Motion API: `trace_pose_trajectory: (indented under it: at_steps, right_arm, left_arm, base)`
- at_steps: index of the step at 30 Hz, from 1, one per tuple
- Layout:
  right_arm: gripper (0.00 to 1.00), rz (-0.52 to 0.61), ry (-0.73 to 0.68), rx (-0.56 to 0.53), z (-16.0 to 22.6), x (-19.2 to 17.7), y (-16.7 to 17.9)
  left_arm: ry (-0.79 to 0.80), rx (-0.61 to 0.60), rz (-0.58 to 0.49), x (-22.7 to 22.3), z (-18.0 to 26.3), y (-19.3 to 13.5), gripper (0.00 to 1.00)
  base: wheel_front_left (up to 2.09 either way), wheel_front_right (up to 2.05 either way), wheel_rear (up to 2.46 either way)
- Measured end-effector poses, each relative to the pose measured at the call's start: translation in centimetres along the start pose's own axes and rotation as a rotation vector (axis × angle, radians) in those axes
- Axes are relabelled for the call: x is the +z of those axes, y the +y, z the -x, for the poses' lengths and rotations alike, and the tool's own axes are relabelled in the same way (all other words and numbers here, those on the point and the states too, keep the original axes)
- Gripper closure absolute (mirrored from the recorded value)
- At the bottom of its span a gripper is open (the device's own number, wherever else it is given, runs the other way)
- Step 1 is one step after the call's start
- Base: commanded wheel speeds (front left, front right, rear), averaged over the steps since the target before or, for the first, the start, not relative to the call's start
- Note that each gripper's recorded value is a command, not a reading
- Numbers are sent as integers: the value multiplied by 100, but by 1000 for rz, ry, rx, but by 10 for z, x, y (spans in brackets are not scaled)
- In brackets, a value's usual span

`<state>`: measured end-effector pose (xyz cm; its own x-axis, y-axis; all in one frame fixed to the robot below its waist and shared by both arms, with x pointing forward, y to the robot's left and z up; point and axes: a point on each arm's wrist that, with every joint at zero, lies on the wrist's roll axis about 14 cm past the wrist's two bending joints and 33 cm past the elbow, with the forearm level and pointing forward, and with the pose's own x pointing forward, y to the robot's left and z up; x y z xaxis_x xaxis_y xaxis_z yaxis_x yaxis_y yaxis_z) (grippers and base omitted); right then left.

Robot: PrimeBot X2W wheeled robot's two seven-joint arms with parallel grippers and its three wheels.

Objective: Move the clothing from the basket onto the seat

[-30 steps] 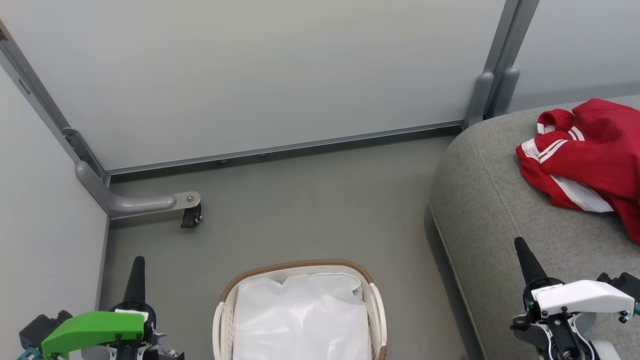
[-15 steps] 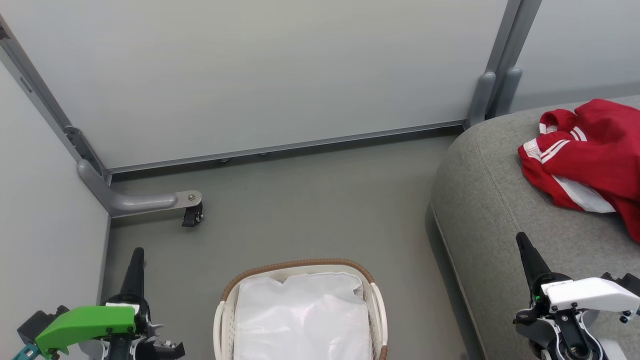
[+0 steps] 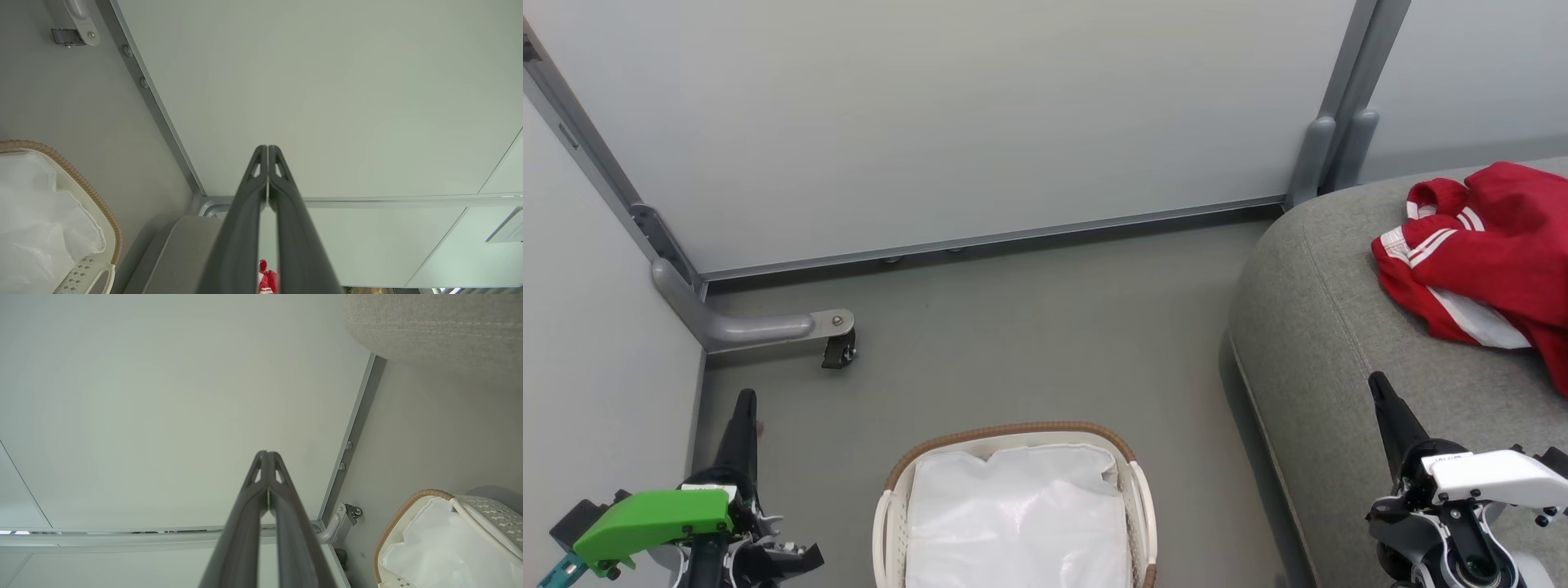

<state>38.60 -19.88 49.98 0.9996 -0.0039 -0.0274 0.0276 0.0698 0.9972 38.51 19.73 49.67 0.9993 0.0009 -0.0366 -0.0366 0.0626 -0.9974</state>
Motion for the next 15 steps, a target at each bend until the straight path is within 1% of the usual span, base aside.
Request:
trace_pose_trajectory:
  at_steps: [11, 15]
  right_arm:
    - [100, -74, 4, 17, -1, 0, 4]
    - [100, -75, 4, 18, -1, 1, 4]
  left_arm:
    - [1, -23, 68, 2, -2, -6, 100]
    - [1, -26, 68, 2, -2, -8, 100]
  base:
    - [0, 0, 0]
    - [0, 0, 0]
